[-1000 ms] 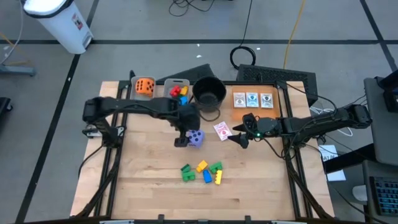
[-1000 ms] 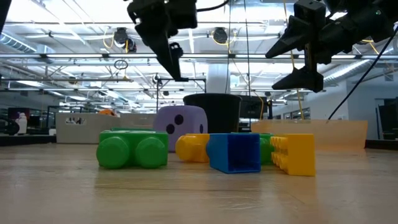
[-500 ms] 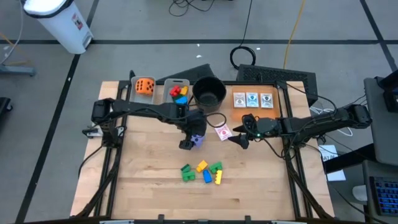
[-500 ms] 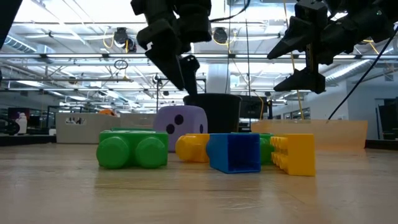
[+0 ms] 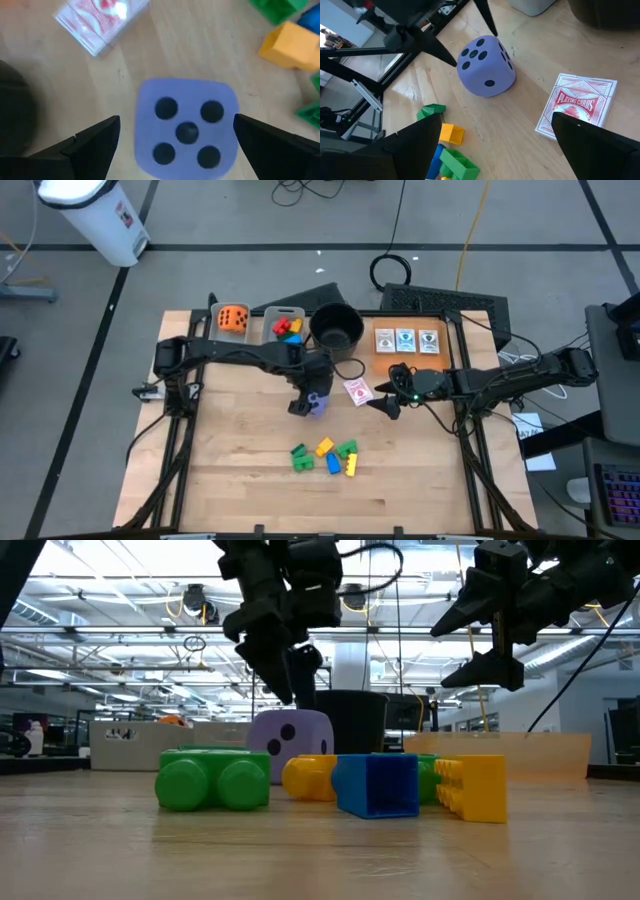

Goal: Pick & Place Toys
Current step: Put the purple die into the left gray bin

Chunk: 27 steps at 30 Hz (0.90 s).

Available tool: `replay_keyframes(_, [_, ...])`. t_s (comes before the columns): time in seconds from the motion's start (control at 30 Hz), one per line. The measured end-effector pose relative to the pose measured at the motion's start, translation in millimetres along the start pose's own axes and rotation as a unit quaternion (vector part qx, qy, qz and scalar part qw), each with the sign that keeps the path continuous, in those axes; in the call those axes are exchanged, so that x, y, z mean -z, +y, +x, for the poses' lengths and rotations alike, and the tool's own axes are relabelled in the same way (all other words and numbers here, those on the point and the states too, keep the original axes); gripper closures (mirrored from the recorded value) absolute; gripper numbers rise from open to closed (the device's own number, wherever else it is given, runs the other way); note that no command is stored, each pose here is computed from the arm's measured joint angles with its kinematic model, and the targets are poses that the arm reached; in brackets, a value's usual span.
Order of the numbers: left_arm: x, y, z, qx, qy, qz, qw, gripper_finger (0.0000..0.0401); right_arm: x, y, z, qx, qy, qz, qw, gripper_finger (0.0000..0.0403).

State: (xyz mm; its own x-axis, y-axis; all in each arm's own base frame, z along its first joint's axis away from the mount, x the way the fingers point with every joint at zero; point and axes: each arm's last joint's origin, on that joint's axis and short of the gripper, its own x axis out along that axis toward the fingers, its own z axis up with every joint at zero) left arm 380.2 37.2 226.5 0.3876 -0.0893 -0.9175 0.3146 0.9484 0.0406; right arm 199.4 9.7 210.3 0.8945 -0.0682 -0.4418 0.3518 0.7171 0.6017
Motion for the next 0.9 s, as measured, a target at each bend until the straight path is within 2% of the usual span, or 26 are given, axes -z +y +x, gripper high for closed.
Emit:
replay_keyframes(0.17, [1, -2, 12, 0.033, 0.006, 0.000, 0.999, 0.0006, 1, -1, 0, 0.005, 0.006, -0.001, 1.000, 0.0028])
replay_keyframes(0.4, [0, -3, 21, 0.034, 0.015, 0.022, 0.999, 0.0006, 3, -3, 0, 0.015, 0.015, -0.001, 1.000, 0.0028])
replay_keyframes(0.9, [6, -4, 28, 0.033, 0.052, 0.023, 0.998, 0.0006, 3, -3, 0, 0.016, 0.015, 0.002, 1.000, 0.0028])
